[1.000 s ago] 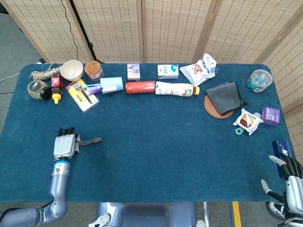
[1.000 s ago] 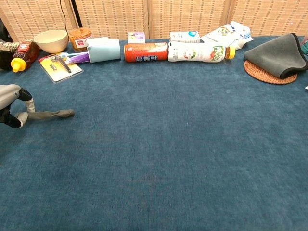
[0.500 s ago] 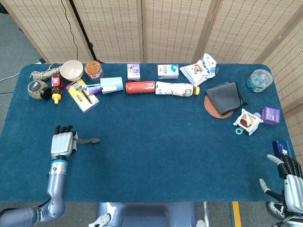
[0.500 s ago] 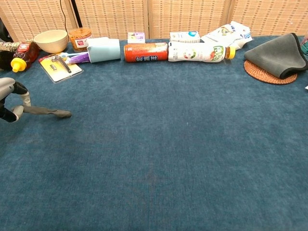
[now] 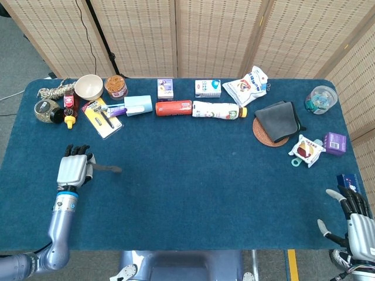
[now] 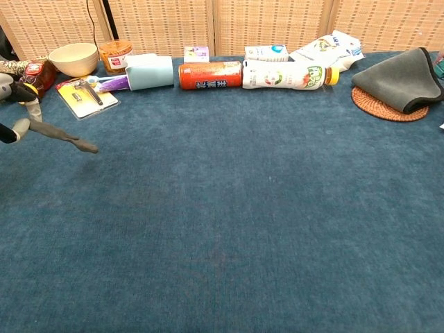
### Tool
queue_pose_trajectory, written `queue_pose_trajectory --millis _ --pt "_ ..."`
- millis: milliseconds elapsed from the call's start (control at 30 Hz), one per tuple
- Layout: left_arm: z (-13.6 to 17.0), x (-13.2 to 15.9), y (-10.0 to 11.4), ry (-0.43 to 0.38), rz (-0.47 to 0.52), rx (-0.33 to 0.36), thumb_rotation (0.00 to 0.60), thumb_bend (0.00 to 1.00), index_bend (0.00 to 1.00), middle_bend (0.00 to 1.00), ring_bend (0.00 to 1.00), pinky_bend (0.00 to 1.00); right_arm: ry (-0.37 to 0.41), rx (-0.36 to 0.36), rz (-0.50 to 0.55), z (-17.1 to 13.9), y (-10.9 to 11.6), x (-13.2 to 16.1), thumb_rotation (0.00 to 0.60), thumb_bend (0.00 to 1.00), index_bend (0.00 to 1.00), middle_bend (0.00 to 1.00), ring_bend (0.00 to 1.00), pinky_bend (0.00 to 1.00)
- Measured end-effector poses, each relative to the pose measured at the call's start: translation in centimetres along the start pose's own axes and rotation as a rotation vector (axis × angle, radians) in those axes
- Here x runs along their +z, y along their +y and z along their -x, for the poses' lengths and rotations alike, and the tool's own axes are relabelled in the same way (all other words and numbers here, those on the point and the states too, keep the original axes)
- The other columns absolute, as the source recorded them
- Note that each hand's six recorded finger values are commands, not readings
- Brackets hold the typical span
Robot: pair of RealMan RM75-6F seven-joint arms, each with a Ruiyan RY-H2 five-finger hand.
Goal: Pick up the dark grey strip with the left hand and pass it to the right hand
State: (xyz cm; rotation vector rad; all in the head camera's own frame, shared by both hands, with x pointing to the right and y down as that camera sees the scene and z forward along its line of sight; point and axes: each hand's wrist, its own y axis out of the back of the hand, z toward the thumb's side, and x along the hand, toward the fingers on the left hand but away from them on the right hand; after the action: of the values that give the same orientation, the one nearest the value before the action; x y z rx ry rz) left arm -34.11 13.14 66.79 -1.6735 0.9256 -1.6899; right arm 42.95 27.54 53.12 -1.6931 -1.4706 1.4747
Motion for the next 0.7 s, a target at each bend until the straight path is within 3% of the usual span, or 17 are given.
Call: queue_pose_trajectory --millis 433,700 --pt "-0.4 2.7 6.1 -0.115 0.010 0.057 0.600 0.60 0.72 0.20 0.15 0.05 0.078 0.034 0.020 1.1 -0.2 2.6 0.600 0.31 0.25 0.12 0.04 0.00" --pt "-0.4 5.6 8.1 -0.183 0.018 0.063 0.600 0.60 0.72 0.20 0.15 0.05 0.146 0.065 0.069 2.0 -0.3 4.8 0.600 0.31 0.25 0.13 0.05 0.00"
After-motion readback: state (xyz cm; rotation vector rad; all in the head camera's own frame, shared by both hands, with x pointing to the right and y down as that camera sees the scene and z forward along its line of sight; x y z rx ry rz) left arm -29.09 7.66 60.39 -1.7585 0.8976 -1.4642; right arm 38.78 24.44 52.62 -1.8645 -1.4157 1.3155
